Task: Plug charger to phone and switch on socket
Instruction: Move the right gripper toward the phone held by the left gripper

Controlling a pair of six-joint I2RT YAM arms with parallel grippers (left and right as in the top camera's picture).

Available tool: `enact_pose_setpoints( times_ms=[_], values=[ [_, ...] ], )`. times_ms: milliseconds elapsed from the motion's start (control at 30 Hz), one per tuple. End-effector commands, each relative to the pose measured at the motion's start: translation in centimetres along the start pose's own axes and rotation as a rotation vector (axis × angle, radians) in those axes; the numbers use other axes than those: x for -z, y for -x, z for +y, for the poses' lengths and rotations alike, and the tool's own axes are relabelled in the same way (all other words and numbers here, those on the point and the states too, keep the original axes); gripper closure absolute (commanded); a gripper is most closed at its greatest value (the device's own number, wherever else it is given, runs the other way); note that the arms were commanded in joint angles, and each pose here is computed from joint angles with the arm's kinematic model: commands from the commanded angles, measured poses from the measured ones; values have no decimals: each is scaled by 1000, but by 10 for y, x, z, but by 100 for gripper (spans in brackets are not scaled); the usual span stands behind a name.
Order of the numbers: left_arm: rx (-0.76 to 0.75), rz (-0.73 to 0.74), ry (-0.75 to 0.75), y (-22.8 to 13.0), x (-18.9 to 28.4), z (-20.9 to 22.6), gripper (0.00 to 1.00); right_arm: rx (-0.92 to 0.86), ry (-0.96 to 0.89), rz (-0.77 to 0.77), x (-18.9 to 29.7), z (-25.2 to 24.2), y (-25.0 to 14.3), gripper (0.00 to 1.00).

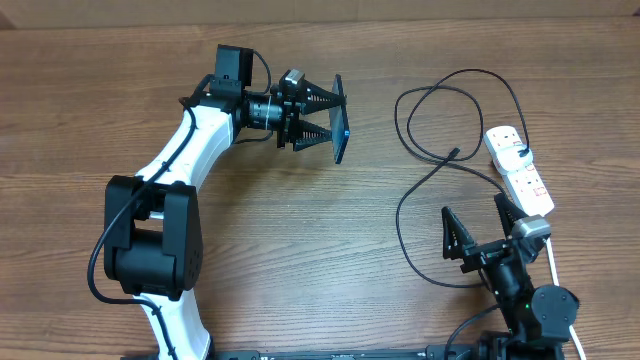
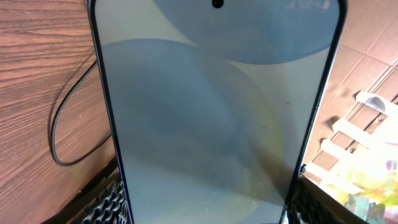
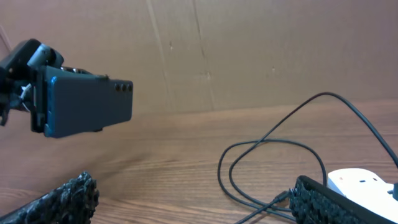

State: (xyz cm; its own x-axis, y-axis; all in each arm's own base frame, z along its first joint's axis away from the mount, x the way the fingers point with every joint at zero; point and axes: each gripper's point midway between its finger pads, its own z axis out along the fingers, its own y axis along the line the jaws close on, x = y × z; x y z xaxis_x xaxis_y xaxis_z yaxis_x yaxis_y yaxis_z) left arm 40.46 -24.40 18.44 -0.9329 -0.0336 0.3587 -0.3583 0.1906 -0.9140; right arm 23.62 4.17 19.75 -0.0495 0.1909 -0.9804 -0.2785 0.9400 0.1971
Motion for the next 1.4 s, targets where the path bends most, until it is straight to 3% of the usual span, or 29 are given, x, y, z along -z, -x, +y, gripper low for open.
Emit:
enact_pose_setpoints(
  times_ms=[0,267,467,1067,1267,1367],
  values=[
    [-19,38,-37,-4,3,-15,61,5,3,-20,3,8,33,0],
    [-19,38,-37,-4,3,-15,62,-56,-37,140,-17,2,53,0],
    [-19,38,-37,-4,3,-15,62,-165,-35,390,-55,-3,56,0],
    [-19,38,-37,-4,3,-15,62,-318,140,606,-108,-2,-8,0],
    [-20,37,-37,-4,4,-15,62,-352,348,583,-93,38,13,0],
    [-20,37,-37,-4,4,-15,62,-351,354,580,-80,46,21,0]
  ],
)
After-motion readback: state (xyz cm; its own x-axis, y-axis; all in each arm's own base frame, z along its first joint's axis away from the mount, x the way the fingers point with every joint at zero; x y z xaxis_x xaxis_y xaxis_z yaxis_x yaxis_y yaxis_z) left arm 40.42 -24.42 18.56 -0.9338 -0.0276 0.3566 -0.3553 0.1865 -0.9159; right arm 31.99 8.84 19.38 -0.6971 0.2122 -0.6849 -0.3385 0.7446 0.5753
